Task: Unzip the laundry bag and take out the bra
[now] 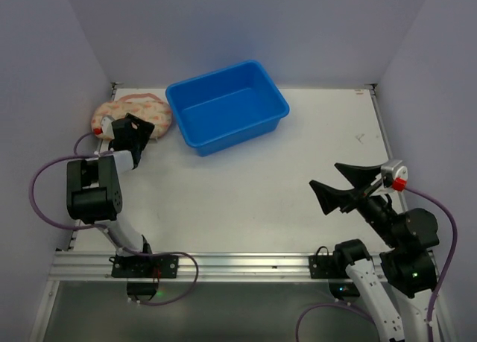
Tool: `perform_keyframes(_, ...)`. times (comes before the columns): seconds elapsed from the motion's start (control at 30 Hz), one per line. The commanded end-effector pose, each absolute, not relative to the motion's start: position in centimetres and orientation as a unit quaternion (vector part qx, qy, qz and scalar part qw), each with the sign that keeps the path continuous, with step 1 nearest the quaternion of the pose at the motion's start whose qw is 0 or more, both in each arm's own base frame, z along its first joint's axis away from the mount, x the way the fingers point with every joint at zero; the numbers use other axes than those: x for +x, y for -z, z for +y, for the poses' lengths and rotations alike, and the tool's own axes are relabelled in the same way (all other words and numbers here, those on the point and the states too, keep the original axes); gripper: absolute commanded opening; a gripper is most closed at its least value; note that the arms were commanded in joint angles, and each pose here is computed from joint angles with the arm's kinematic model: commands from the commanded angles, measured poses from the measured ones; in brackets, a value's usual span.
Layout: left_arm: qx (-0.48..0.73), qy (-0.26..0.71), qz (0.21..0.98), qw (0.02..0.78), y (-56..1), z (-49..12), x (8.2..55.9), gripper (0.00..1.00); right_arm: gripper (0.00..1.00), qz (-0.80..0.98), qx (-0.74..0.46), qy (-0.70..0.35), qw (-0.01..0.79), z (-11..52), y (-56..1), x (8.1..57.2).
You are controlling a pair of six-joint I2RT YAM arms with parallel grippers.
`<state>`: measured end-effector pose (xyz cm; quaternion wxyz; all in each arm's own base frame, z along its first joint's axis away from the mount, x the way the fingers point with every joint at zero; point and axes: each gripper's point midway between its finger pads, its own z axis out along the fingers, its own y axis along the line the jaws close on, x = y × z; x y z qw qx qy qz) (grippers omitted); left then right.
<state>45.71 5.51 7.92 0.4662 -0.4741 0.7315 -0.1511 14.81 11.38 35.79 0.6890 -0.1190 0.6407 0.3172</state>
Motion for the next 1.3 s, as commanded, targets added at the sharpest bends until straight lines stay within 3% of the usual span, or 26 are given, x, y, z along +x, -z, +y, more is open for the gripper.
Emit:
perform_keyframes(0.0, -0.468, 0.190, 0.690, 0.518, -10.0, 6.9, 49.1, 1.00, 0.99, 0.630, -0.154, -0.335, 0.684, 12.5, -36.0, 14.4)
perform_keyframes(0.17, -0.463, 0.170, 0.701, 0.515, -7.1, 8.7, 51.5, 0.98, 0.99, 0.623, -0.185, -0.344, 0.677, 13.3, -36.0, 14.1)
perform_keyframes(0.27, -0.466, 0.160, 0.710, 0.503, -4.9, 9.2, 51.9, 0.84, 0.99, 0.626, -0.191, -0.349, 0.671, 13.6, -35.8, 14.2)
perform_keyframes(0.37, -0.463, 0.161, 0.713, 0.501, -4.0, 9.5, 52.4, 0.65, 0.99, 0.629, -0.196, -0.354, 0.663, 13.9, -35.6, 14.3)
perform_keyframes(0.4, -0.464, 0.162, 0.714, 0.499, -3.8, 9.5, 52.3, 0.51, 0.99, 0.631, -0.197, -0.356, 0.661, 14.0, -35.6, 14.3)
perform_keyframes(0.5, -0.455, 0.165, 0.716, 0.503, -4.4, 9.3, 51.9, 0.26, 0.99, 0.635, -0.204, -0.360, 0.652, 14.3, -35.4, 14.4)
perform_keyframes(0.67, -0.424, 0.179, 0.715, 0.526, -10.0, 8.1, 49.7, 0.00, 0.99, 0.638, -0.186, -0.362, 0.654, 14.1, -35.6, 14.7)
perform_keyframes(0.8, -0.388, 0.175, 0.720, 0.548, -16.8, 6.5, 47.0, 0.00, 0.99, 0.644, -0.156, -0.359, 0.657, 13.5, -35.9, 15.0)
perform_keyframes(0.93, -0.294, 0.198, 0.743, 0.568, -24.5, 0.5, 43.0, 0.00, 0.99, 0.646, -0.140, -0.358, 0.660, 13.1, -36.4, 15.0)
perform_keyframes(1.27, -0.098, 0.353, 0.762, 0.534, -31.8, -16.9, 30.9, 0.00, 0.99, 0.628, -0.141, -0.368, 0.671, 13.0, -37.4, 13.7)
